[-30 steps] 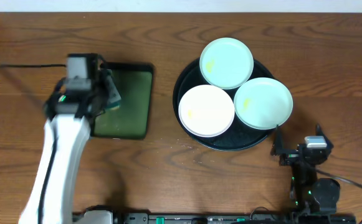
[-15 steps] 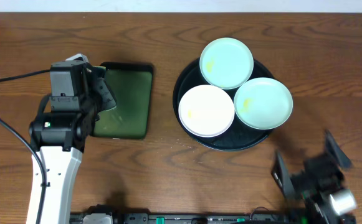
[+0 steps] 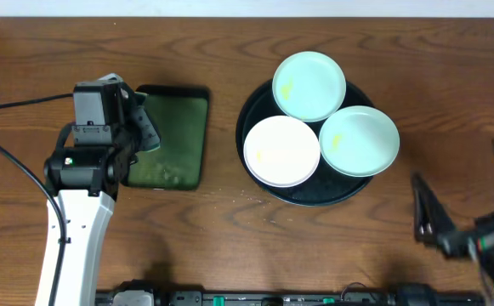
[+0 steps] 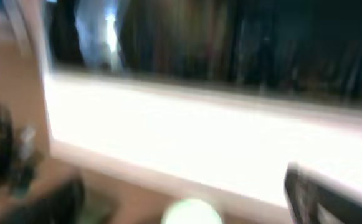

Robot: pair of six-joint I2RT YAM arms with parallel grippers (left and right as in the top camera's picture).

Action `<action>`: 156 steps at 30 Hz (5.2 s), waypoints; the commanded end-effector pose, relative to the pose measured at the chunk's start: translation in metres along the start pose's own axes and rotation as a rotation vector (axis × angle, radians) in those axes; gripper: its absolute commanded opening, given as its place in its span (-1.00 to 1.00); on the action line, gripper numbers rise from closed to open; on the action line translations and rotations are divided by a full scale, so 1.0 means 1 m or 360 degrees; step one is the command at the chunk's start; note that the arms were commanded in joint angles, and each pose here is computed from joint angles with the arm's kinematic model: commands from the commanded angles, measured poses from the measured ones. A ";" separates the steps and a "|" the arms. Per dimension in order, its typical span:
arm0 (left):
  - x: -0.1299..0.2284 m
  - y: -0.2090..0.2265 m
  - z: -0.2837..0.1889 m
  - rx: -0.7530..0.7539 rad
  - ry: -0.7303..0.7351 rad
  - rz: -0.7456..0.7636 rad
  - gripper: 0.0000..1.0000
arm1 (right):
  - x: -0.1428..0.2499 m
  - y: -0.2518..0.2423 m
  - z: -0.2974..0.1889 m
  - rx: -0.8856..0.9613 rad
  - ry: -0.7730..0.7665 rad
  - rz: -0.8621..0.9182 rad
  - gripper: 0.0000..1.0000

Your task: Clean dirty plates on tray and stack at the side

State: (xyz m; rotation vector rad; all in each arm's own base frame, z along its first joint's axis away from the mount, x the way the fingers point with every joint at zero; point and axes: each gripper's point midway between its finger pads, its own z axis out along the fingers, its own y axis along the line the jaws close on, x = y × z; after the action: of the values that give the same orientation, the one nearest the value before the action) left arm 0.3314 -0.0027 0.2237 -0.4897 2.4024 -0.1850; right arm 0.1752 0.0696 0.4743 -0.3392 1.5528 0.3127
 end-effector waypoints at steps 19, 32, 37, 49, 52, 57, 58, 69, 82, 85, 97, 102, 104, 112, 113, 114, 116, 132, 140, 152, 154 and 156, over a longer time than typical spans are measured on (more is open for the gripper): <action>-0.004 -0.003 -0.001 0.0016 -0.0014 -0.0013 -0.85 | 0.265 -0.025 0.203 0.0083 0.2079 0.0417 0.48; 0.001 -0.001 0.008 -0.0006 0.0038 -0.0009 -0.85 | 0.386 0.005 0.266 0.0004 0.2286 0.0195 -0.60; 0.002 0.000 0.013 -0.0016 0.0061 -0.0009 -0.85 | 0.411 0.001 0.265 0.0050 0.2362 0.0141 -0.42; 0.005 0.001 0.019 -0.0028 0.0088 -0.0009 -0.85 | 0.447 -0.003 0.254 0.0051 0.2431 0.0080 -0.20; 0.005 0.001 0.020 -0.0029 0.0089 -0.0009 -0.84 | 0.451 -0.003 0.254 0.0035 0.2423 0.0062 -0.24; 0.005 0.001 0.020 -0.0029 0.0090 -0.0009 -0.85 | 0.451 -0.003 0.257 0.0032 0.2404 0.0059 -0.37; 0.005 0.001 0.020 -0.0029 0.0091 -0.0009 -0.85 | 0.452 -0.003 0.257 0.0031 0.2406 0.0058 -0.37; 0.006 0.001 0.020 -0.0032 0.0101 -0.0010 -0.84 | 0.476 -0.002 0.245 0.0029 0.2484 0.0060 -0.51; 0.017 0.005 0.086 -0.0095 0.0252 -0.0030 -0.85 | 0.479 0.005 0.246 -0.0022 0.2468 0.0122 -0.77; 0.011 0.002 0.087 -0.0079 0.0219 -0.0031 -0.85 | 0.479 0.005 0.246 -0.0022 0.2474 0.0122 -0.80; 0.008 -0.073 0.036 0.0383 0.0187 -0.0285 -0.85 | 0.478 0.009 0.249 -0.0049 0.2451 0.0142 -0.83; 0.057 -0.111 0.067 0.0394 0.0423 -0.0164 -0.85 | 0.478 0.012 0.249 -0.0066 0.2448 0.0167 -0.79; 0.077 -0.129 0.084 0.0407 0.0496 -0.0109 -0.85 | 0.478 0.014 0.250 -0.0077 0.2445 0.0179 -0.80; 0.156 -0.193 0.138 0.0476 0.0685 0.0032 -0.84 | 0.478 0.014 0.250 -0.0077 0.2447 0.0177 -0.79; 0.163 -0.197 0.140 0.0483 0.0694 0.0051 -0.85 | 0.478 0.014 0.250 -0.0077 0.2447 0.0176 -0.79; 0.170 -0.201 0.144 0.0478 0.0694 0.0078 -0.85 | 0.478 0.014 0.250 -0.0077 0.2447 0.0177 -0.79; 0.178 -0.202 0.150 0.0427 0.0658 0.0123 -0.85 | 0.478 0.014 0.249 -0.0077 0.2451 0.0177 -0.79; 0.187 -0.209 0.161 0.0312 0.0503 0.0140 -0.31 | 0.479 0.014 0.246 -0.0081 0.2470 0.0174 -0.70; 0.189 -0.207 0.161 0.0297 0.0519 0.0144 0.03 | 0.493 0.014 0.237 -0.0081 0.2496 0.0175 -0.62; 0.185 -0.204 0.163 0.0272 0.0477 0.0190 0.03 | 0.501 0.015 0.232 -0.0081 0.2505 0.0177 -0.69; 0.182 -0.201 0.164 0.0251 0.0443 0.0221 0.03 | 0.501 0.015 0.232 -0.0081 0.2506 0.0177 -0.68; 0.179 -0.200 0.165 0.0232 0.0419 0.0226 0.04 | 0.501 0.015 0.232 -0.0081 0.2506 0.0177 -0.68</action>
State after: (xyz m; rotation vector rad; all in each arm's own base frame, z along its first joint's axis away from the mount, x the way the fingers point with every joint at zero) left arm 0.3649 -0.2661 0.0488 -0.2519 2.6601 -0.4623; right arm 0.4044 0.1636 0.0015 -0.5659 3.0176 0.0663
